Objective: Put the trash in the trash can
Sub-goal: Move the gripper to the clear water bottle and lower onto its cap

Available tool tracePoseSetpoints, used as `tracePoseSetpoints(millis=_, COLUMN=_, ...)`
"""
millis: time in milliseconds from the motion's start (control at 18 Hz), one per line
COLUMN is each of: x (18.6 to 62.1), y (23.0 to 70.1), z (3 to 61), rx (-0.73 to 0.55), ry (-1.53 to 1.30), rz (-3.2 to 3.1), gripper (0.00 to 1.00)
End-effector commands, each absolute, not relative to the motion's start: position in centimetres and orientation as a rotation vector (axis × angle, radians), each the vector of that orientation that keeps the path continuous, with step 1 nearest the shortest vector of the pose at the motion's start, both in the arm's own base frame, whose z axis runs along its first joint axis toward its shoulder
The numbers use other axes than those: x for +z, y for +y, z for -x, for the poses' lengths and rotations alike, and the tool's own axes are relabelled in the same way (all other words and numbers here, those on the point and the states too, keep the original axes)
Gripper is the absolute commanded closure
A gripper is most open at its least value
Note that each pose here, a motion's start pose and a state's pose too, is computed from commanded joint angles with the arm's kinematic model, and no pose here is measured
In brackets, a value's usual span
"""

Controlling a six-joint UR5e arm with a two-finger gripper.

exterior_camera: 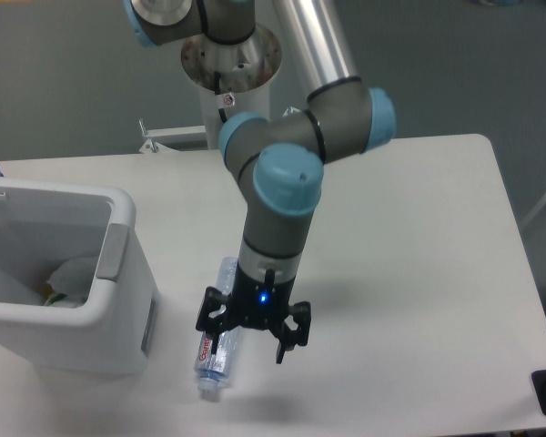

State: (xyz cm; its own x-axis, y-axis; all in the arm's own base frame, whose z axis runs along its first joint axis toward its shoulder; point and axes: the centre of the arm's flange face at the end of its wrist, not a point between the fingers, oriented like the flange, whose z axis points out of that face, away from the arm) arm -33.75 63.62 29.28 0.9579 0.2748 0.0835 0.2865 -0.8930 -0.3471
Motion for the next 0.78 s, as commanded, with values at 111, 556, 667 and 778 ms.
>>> tracePoseSetpoints(millis=111, x=27.7, y=64.8, z=32.9, rx=-0.043, ry=-0.394, rz=2.805, gripper=0.0)
tracePoseSetpoints(millis=556, x=22.8, y=66.6, z=30.4, rx=-0.017, ry=-0.358, rz=2.969, gripper=0.0)
tracePoseSetpoints(millis=667, x=21.9, y=66.9, z=30.0, rx=0.002, ry=-0.349, rz=2.989, gripper=0.01)
tracePoseSetpoints(millis=778, x=21.3, y=67.0, z=29.8, rx=0.017, ry=-0.344, rz=3.006, gripper=0.01)
